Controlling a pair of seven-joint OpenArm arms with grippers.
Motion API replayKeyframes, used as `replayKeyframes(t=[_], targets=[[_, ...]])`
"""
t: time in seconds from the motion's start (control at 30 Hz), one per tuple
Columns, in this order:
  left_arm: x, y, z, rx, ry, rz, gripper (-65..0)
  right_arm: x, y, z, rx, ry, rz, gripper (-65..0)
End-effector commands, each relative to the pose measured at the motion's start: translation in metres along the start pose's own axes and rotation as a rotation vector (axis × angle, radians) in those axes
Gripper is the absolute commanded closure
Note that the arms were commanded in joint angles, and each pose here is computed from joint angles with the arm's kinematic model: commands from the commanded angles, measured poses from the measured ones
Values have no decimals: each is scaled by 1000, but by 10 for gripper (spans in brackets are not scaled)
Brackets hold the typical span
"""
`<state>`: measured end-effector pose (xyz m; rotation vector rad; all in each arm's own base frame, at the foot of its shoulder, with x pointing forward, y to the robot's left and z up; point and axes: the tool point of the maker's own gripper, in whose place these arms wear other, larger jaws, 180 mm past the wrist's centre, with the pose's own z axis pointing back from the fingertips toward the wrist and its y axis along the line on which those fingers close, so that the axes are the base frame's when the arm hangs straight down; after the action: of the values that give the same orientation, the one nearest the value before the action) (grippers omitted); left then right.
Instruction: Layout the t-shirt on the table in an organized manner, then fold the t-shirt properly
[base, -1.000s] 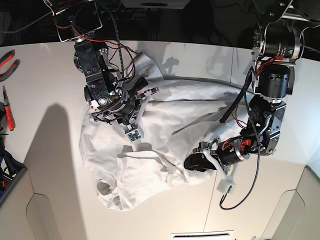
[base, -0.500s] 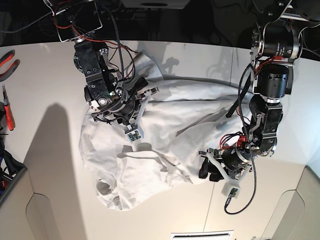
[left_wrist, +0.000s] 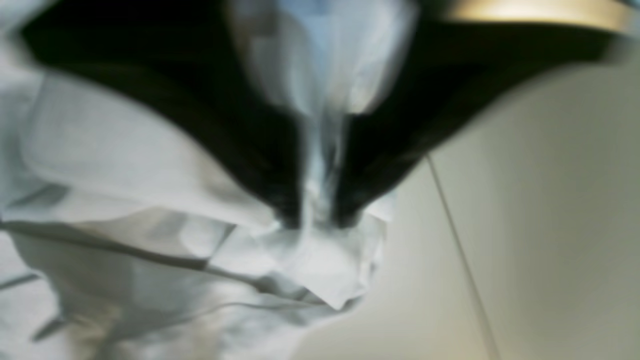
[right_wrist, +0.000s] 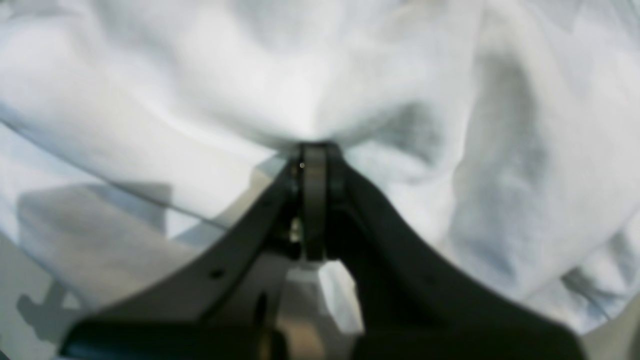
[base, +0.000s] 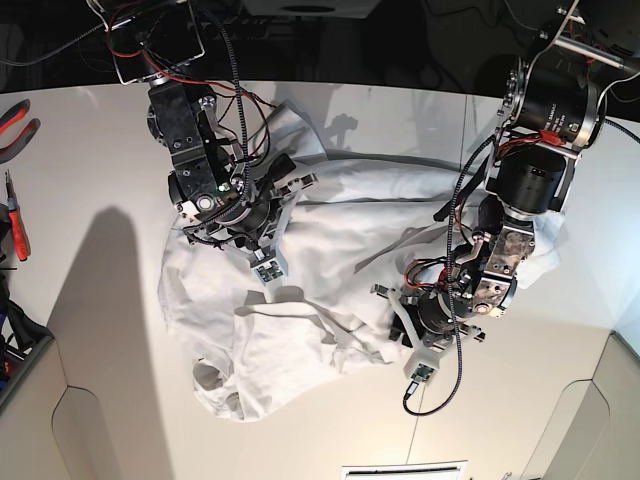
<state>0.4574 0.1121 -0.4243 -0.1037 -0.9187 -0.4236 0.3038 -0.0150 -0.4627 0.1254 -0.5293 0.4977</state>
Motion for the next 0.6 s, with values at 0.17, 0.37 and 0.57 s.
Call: replayKeyframes(t=[0.17, 0.37, 0.57], targets=[[28, 86, 20, 293, -49, -111, 0, 3, 0, 1, 5, 6, 9, 0], [24, 178, 65, 577, -32, -177, 0, 1, -9, 1, -47, 17, 8, 0], [29, 203, 82, 639, -67, -211, 0, 0, -13, 2, -67, 18, -5, 0]])
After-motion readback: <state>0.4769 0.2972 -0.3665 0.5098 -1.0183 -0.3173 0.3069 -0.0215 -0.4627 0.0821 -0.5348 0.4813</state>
